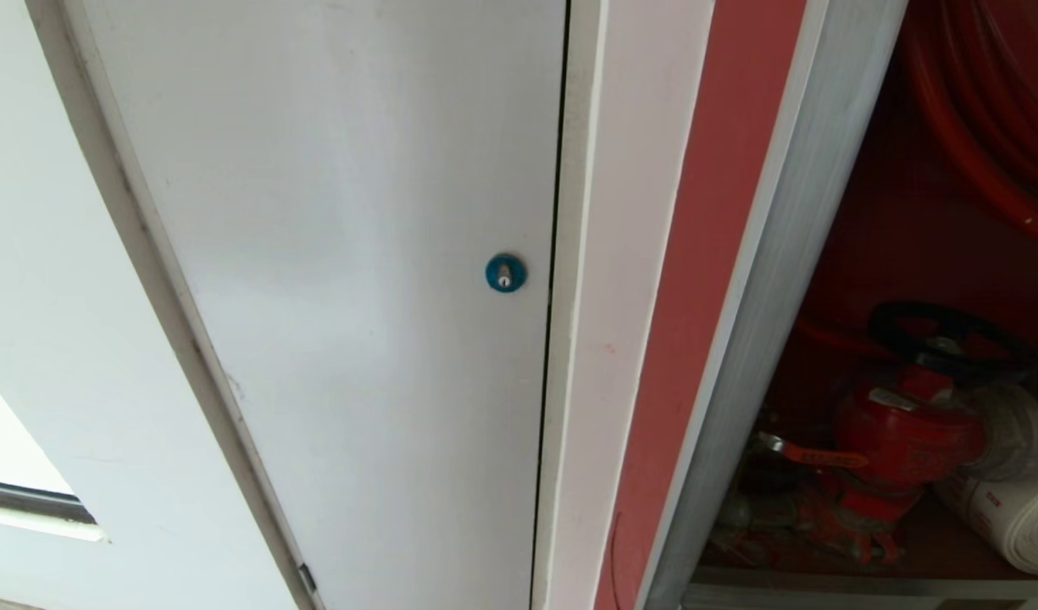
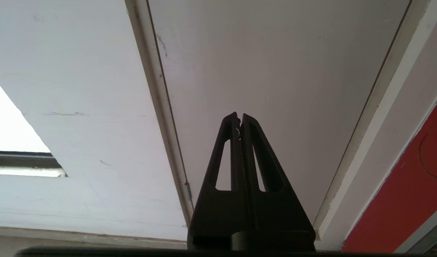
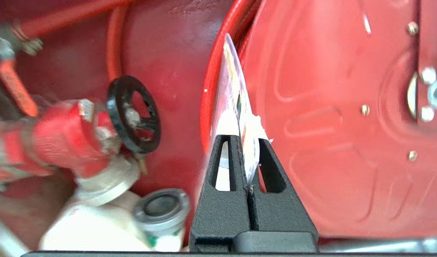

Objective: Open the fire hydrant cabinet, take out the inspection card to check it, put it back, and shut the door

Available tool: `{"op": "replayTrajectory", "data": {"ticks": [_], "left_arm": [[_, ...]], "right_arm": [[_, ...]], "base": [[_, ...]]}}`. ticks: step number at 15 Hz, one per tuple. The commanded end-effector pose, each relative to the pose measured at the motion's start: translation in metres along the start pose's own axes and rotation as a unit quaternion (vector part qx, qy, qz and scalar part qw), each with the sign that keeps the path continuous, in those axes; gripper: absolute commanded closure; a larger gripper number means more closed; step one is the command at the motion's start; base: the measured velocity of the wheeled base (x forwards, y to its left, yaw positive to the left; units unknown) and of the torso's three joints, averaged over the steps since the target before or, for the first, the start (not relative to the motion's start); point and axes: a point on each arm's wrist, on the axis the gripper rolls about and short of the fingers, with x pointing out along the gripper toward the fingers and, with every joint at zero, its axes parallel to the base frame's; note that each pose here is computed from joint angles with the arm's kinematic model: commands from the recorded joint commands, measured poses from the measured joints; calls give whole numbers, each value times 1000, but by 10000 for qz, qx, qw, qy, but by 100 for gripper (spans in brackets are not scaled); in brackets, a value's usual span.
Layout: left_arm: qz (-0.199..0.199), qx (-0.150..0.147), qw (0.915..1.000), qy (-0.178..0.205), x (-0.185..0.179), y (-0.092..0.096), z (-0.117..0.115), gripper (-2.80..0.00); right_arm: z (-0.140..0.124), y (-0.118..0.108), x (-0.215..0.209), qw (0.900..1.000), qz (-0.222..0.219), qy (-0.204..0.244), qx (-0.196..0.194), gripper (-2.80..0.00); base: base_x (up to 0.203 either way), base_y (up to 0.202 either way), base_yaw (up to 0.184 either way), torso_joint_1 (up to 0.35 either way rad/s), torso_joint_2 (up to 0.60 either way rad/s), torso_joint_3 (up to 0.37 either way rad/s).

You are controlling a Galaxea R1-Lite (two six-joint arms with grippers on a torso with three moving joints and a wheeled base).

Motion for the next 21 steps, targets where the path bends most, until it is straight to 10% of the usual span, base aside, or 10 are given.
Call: {"op": "replayTrajectory", "data": {"ticks": [1, 5, 10, 17, 19, 21], "left_arm": [[-1, -1, 10000, 62, 1, 0, -4, 0], [-8, -1, 10000, 68, 1, 0, -4, 0], [-1, -1, 10000, 68, 1, 0, -4, 0], [-1, -1, 10000, 68, 1, 0, -4, 0], [-1, -1, 10000, 68, 1, 0, -4, 0], [-1, -1, 10000, 68, 1, 0, -4, 0]], "right_arm": [[-2, -7, -17, 9994, 135, -67, 321, 0], [-4, -15, -46, 9878, 838, -294, 1282, 0], [-1, -11, -53, 9376, 1922, -914, 2749, 0], [14, -6, -23, 8041, 3746, -1277, 4436, 0], [19, -7, -13, 7513, 4286, -1318, 4843, 0], [24, -8, 0, 7225, 4522, -1322, 5061, 0]], "base": [[0, 0, 0, 0, 0, 0], [0, 0, 0, 0, 0, 0], [0, 0, 0, 0, 0, 0], [0, 0, 0, 0, 0, 0], [0, 0, 0, 0, 0, 0], [0, 0, 0, 0, 0, 0]]}}
